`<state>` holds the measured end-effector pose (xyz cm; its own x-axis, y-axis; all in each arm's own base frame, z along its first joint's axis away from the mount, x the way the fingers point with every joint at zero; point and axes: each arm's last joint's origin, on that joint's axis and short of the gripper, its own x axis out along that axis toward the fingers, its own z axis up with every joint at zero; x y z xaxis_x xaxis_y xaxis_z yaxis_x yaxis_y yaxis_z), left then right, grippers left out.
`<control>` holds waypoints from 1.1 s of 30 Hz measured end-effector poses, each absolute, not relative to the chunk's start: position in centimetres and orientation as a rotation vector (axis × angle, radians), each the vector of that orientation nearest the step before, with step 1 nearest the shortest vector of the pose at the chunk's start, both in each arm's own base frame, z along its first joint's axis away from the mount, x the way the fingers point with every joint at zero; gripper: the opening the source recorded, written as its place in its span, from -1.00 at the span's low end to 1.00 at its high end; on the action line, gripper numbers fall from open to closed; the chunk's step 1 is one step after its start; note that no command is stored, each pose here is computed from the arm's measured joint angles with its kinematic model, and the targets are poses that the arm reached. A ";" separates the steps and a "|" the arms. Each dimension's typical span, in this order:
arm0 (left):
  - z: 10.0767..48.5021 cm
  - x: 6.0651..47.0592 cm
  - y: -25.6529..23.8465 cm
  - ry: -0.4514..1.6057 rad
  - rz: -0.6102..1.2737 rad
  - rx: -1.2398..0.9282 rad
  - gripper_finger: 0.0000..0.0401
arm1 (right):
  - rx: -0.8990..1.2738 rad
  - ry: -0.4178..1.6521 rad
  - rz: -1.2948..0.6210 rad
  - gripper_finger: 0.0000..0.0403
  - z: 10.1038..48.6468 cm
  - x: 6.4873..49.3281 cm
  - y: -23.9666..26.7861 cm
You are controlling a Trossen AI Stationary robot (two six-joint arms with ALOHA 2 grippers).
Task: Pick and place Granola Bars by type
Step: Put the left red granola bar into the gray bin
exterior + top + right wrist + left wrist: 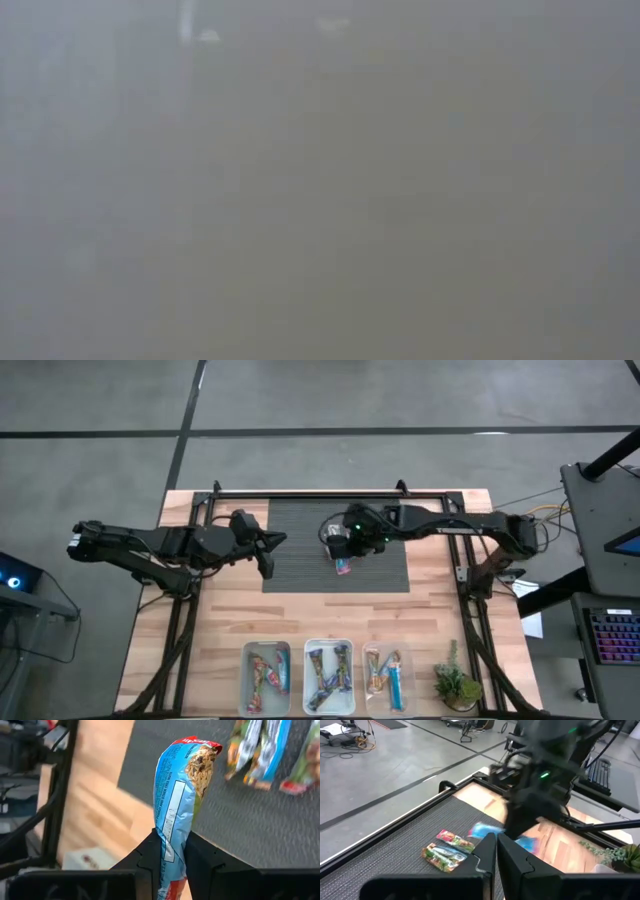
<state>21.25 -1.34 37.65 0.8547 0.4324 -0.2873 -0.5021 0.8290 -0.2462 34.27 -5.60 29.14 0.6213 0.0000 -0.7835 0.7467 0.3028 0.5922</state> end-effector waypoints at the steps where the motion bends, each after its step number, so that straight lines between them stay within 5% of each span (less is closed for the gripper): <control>1: 37.6 21.3 -1.3 0.227 0.501 -0.320 -1.00 | 1.176 0.777 -0.557 -0.70 29.5 34.0 -5.0; 15: 37.7 21.3 -1.3 0.230 0.496 -0.290 -1.00 | 1.268 0.820 -0.434 -0.70 33.4 30.6 3.3; 33: 37.8 21.3 -1.3 0.227 0.492 -0.292 -1.00 | 1.214 0.820 -0.467 -0.70 31.6 30.7 10.2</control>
<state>21.26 -1.35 37.83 0.8580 0.4291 -0.2825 -0.4933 0.8416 -0.2199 30.74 10.19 31.63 0.6359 0.1036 -0.7648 0.7104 0.3087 0.6325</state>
